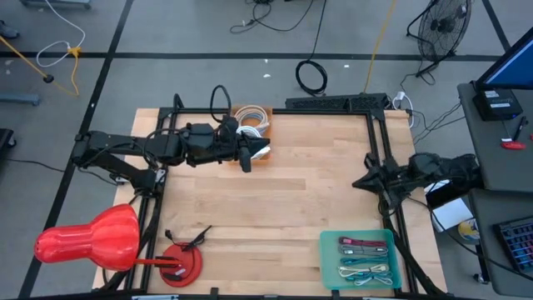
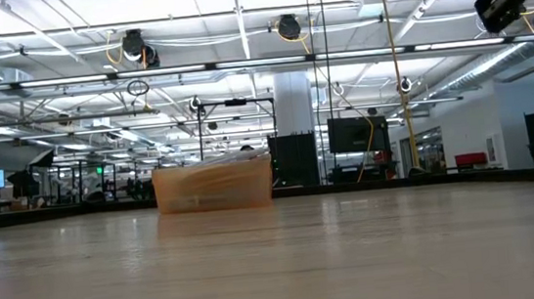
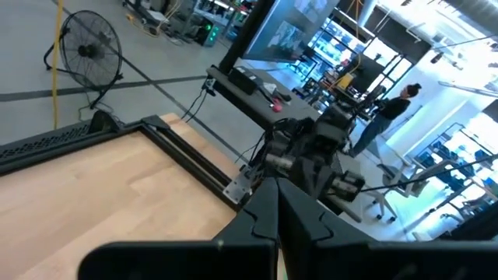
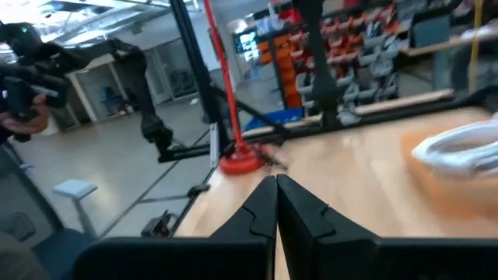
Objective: Pick & Place USB Port
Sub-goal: Return to Home Position
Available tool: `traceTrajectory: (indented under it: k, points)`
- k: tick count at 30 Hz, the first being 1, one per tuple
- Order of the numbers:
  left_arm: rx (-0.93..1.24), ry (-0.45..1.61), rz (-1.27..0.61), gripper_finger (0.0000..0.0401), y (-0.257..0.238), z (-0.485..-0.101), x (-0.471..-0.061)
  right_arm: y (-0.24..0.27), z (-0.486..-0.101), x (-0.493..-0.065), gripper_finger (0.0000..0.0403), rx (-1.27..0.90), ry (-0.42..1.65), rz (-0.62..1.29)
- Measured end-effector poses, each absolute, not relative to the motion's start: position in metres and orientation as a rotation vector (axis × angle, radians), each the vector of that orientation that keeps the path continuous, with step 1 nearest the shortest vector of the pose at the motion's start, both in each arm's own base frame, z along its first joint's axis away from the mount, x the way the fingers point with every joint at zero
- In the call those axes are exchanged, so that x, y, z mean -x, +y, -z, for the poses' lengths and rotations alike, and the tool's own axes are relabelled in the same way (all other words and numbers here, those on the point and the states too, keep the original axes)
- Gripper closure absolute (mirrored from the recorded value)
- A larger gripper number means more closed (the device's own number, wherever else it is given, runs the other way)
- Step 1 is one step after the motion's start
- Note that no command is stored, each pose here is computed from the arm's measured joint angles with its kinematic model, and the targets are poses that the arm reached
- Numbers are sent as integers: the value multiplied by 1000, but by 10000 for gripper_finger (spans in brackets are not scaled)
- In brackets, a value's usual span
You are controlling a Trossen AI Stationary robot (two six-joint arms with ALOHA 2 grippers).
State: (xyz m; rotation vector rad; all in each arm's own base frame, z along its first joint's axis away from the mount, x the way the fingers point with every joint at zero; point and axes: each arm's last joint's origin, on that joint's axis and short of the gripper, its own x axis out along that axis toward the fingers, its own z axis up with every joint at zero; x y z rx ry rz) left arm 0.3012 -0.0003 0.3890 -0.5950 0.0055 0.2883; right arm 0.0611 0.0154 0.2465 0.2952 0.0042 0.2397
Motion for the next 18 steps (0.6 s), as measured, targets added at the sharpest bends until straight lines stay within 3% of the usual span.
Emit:
traceTrajectory:
  k: [18]
  points:
    - [611, 29, -316, 400, 0, -386, -301, 23, -180, -90, 403, -382, 70, -249]
